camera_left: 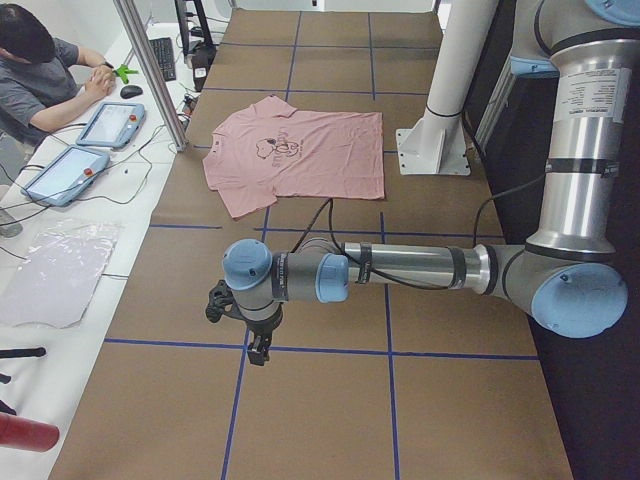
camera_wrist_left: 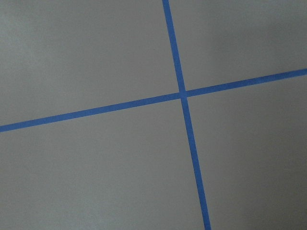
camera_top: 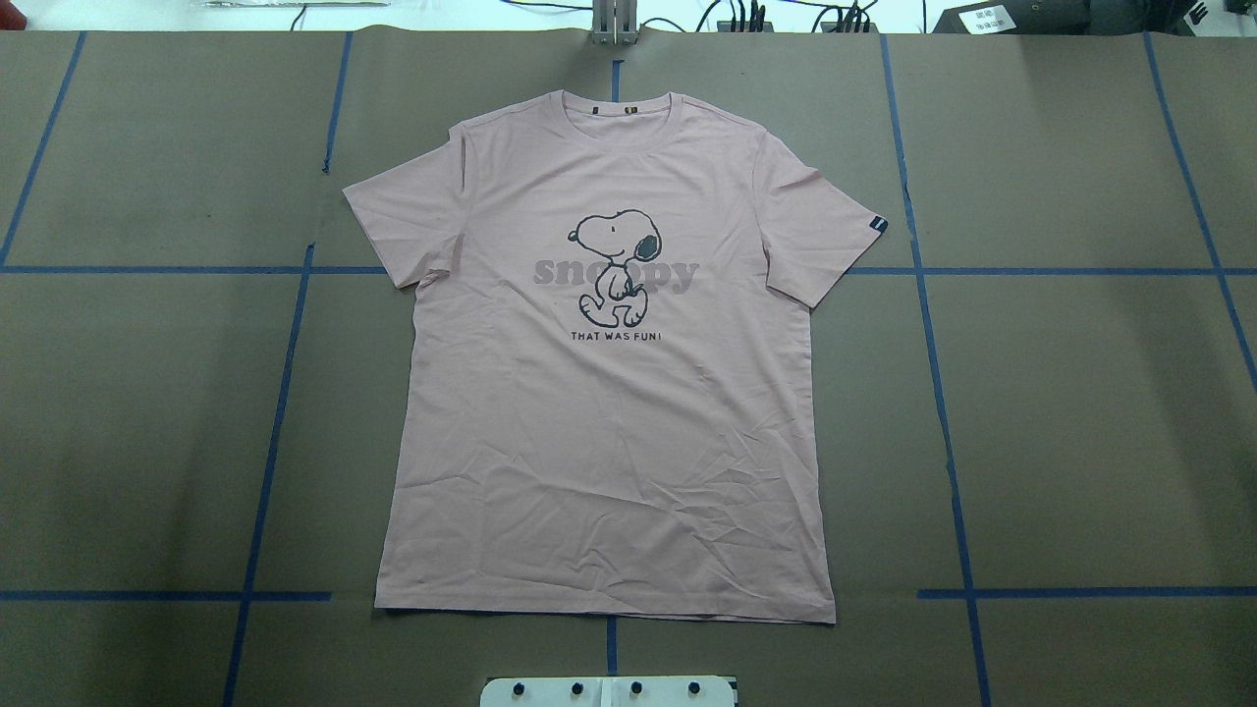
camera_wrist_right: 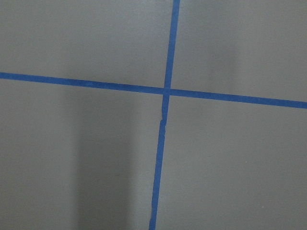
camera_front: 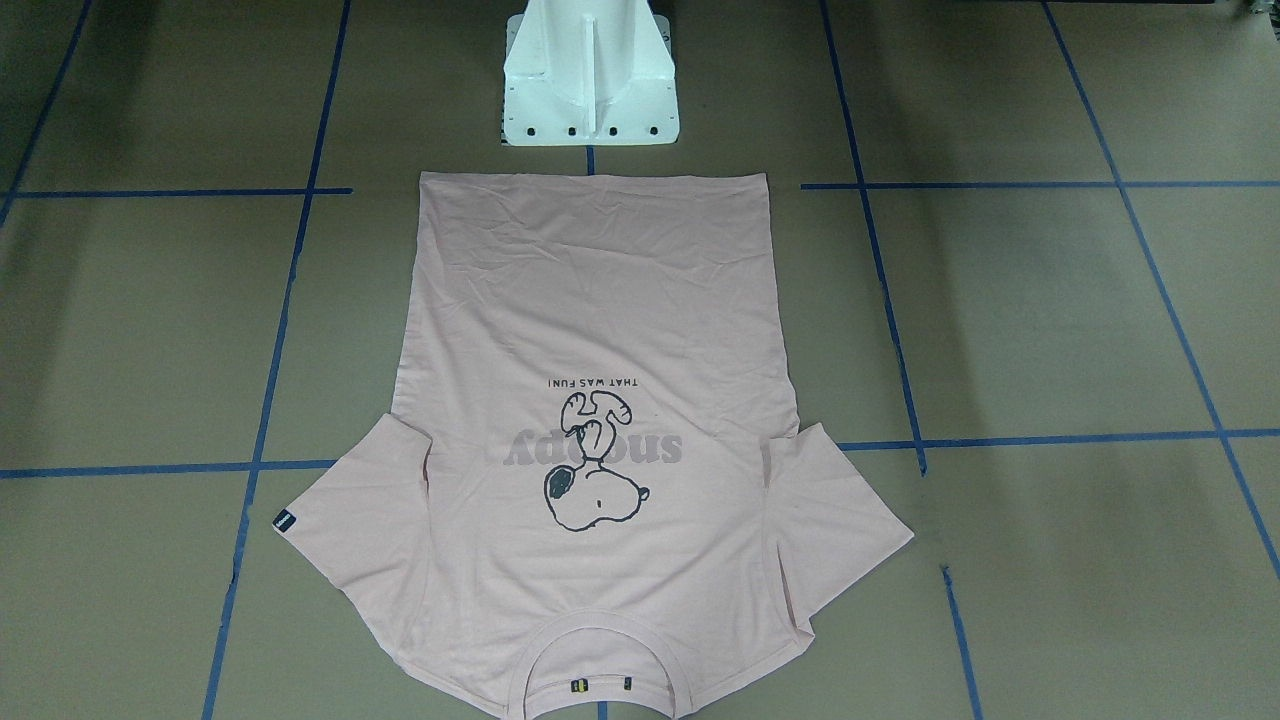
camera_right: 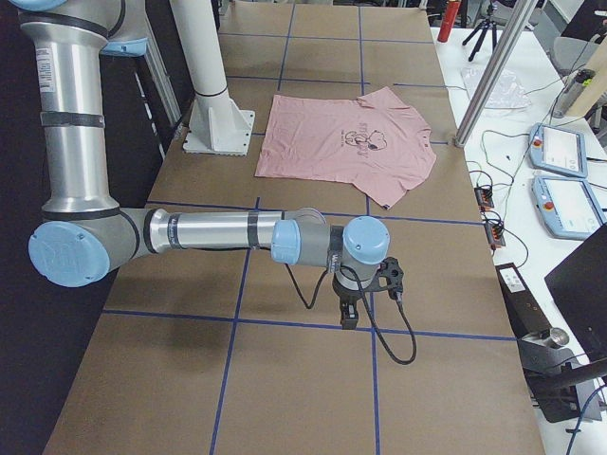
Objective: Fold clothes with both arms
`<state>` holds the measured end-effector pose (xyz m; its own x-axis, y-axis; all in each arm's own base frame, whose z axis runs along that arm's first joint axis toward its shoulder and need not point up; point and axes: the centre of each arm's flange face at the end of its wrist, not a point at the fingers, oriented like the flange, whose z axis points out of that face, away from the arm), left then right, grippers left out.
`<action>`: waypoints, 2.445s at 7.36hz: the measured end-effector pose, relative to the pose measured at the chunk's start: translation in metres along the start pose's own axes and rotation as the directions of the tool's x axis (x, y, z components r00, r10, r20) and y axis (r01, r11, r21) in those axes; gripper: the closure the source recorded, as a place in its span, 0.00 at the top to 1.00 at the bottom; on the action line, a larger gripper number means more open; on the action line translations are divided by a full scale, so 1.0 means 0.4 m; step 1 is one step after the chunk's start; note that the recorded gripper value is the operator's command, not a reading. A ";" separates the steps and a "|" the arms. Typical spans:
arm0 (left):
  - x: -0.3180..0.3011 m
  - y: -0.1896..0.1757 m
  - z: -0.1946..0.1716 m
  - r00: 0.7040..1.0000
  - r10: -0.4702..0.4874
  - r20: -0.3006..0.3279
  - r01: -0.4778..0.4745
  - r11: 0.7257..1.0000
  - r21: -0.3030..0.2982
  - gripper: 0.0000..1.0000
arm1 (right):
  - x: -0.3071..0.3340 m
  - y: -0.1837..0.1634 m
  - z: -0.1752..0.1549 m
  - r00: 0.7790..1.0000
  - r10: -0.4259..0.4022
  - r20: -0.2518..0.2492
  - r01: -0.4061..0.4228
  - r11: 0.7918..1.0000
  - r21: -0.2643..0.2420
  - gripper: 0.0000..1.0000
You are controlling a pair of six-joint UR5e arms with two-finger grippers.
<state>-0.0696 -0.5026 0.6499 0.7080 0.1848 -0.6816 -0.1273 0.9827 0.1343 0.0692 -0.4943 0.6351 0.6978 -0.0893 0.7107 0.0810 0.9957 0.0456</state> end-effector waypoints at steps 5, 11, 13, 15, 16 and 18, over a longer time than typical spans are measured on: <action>0.055 -0.086 -0.069 0.998 0.059 0.012 -0.060 0.996 0.061 1.00 | -0.070 -0.041 -0.057 0.998 -0.062 -0.011 0.063 0.997 0.045 1.00; 0.317 -0.259 -0.211 0.950 0.306 0.067 -0.311 0.898 0.311 1.00 | -0.329 -0.219 0.066 0.971 -0.234 0.047 0.223 0.959 0.176 1.00; 0.410 -0.304 -0.185 0.929 0.366 0.059 -0.364 0.870 0.331 1.00 | -0.545 -0.338 0.145 0.980 -0.161 0.115 0.139 0.974 0.178 1.00; 0.505 -0.333 -0.109 0.919 0.393 0.020 -0.380 0.874 0.301 1.00 | -0.797 -0.435 0.247 0.991 -0.110 0.070 0.096 0.979 0.179 1.00; 0.533 -0.342 -0.069 0.931 0.366 -0.005 -0.348 0.889 0.299 1.00 | -0.900 -0.463 0.295 0.994 -0.103 0.033 0.095 0.977 0.192 1.00; 0.534 -0.353 -0.012 0.953 0.299 -0.043 -0.269 0.906 0.328 1.00 | -0.984 -0.485 0.375 0.994 -0.106 0.029 0.098 0.971 0.217 1.00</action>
<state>0.0961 -0.6020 0.4818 0.6070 0.4703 -0.6406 -0.0783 0.8376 0.5407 -0.3278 -0.6483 0.4518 0.6640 -0.1940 0.7221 -0.0078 0.9639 0.2661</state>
